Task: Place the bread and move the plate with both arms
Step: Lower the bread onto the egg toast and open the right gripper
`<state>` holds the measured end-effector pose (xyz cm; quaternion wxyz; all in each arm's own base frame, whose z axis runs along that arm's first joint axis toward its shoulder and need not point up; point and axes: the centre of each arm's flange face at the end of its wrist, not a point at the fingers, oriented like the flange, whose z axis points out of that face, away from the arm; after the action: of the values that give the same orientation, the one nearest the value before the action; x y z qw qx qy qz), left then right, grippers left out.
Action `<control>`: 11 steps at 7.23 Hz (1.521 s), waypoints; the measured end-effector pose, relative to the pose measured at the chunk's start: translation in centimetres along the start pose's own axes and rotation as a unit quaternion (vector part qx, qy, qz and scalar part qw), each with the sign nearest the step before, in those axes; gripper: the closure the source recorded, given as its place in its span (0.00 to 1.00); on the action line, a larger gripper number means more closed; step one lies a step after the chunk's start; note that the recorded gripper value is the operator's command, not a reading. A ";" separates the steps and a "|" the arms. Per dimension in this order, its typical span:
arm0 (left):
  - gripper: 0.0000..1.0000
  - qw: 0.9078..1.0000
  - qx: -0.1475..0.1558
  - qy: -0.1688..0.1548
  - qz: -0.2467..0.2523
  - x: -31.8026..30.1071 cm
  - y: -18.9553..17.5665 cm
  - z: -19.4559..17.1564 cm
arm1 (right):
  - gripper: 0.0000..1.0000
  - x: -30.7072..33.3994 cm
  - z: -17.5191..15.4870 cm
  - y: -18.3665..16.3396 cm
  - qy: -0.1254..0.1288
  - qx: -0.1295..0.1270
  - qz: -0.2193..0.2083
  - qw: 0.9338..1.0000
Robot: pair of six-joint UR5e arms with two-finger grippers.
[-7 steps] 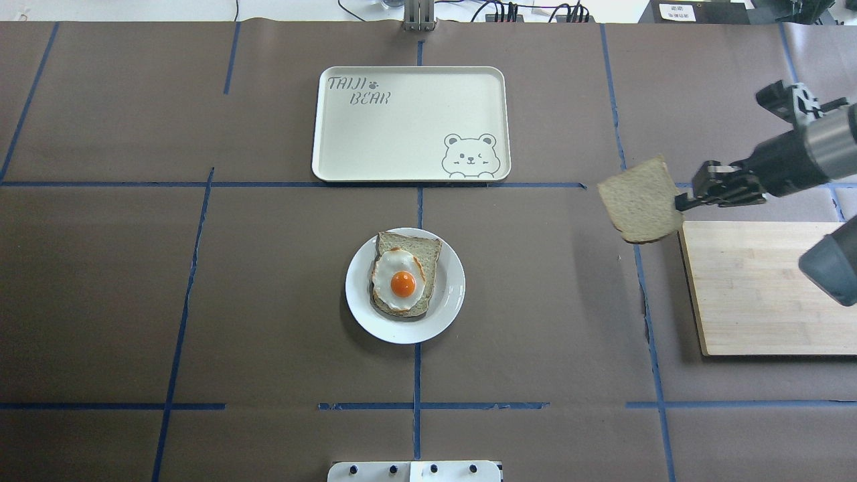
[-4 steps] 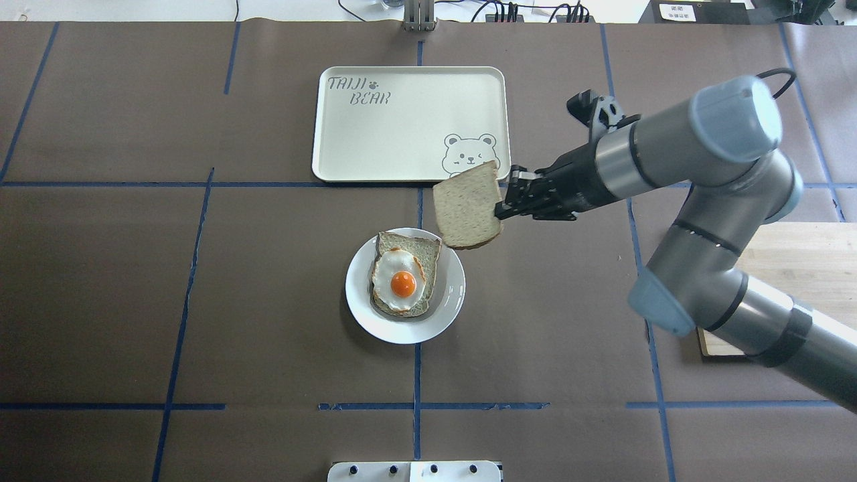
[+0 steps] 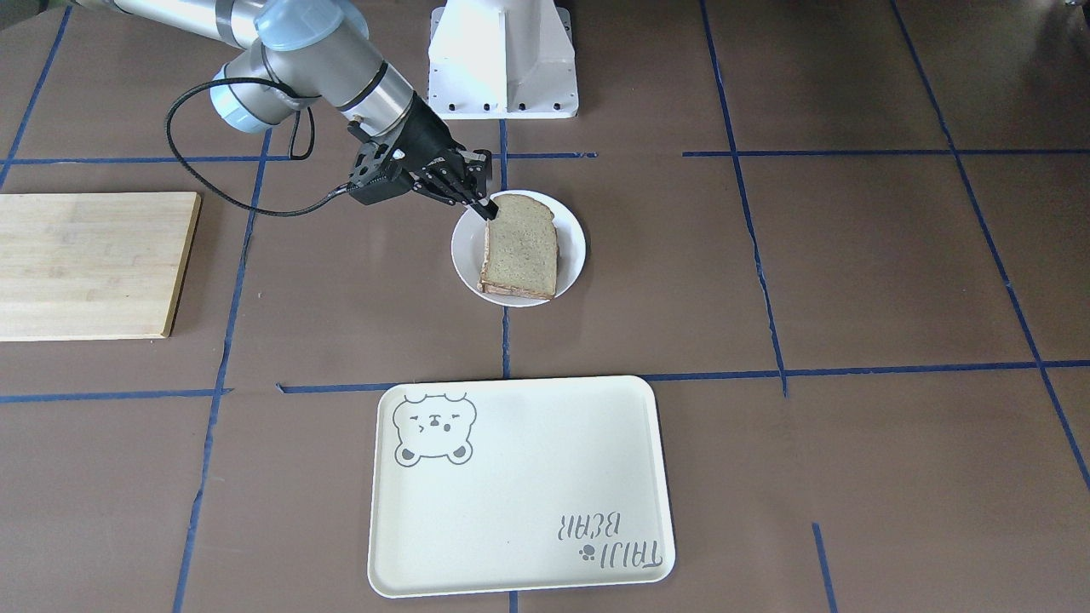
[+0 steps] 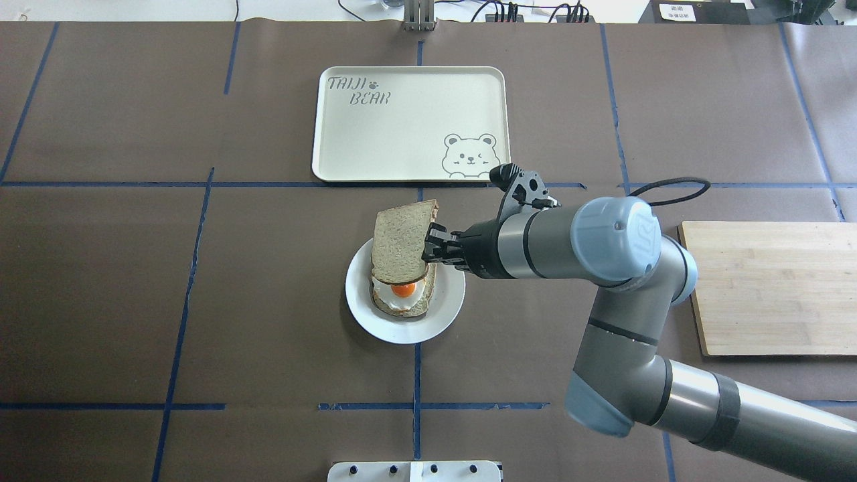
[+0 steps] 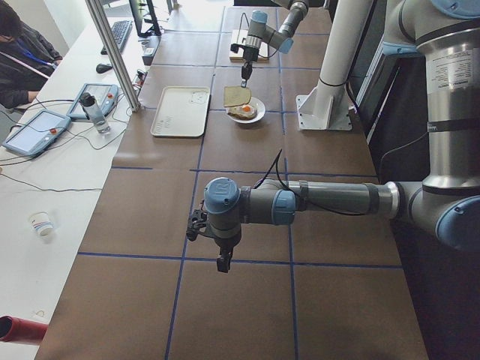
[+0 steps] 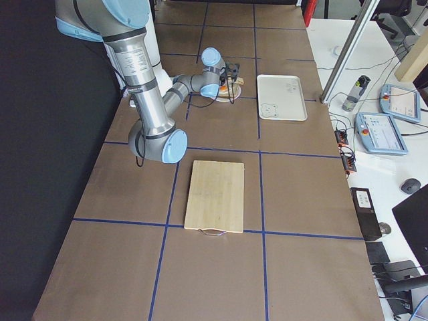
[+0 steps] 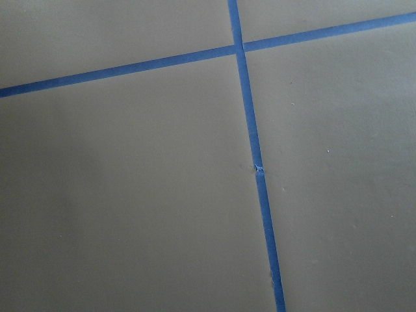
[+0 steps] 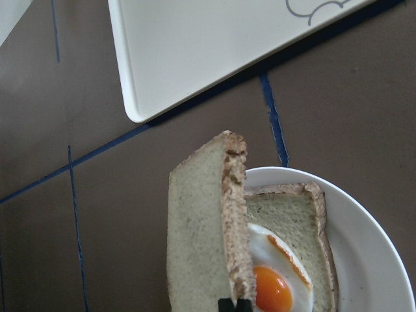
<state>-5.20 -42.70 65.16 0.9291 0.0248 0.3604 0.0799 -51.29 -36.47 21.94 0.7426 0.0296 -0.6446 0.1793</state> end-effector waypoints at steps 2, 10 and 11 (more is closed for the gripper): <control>0.00 1.000 0.000 0.000 0.000 0.0 0.0 0.0 | 1.00 1.2 1.6 3.5 0.001 0.031 0.006 1.000; 0.00 1.000 0.000 0.000 0.000 0.0 0.0 0.0 | 0.01 4.4 3.0 6.2 0.023 0.046 -0.004 0.999; 0.00 1.000 0.000 0.000 0.000 0.0 0.0 0.0 | 0.00 4.5 3.0 5.5 0.029 0.049 -0.005 0.998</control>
<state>-5.20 -42.72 65.18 0.9291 0.0248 0.3604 0.0798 -55.34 -31.12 25.72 0.7597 0.0642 -0.6129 0.2076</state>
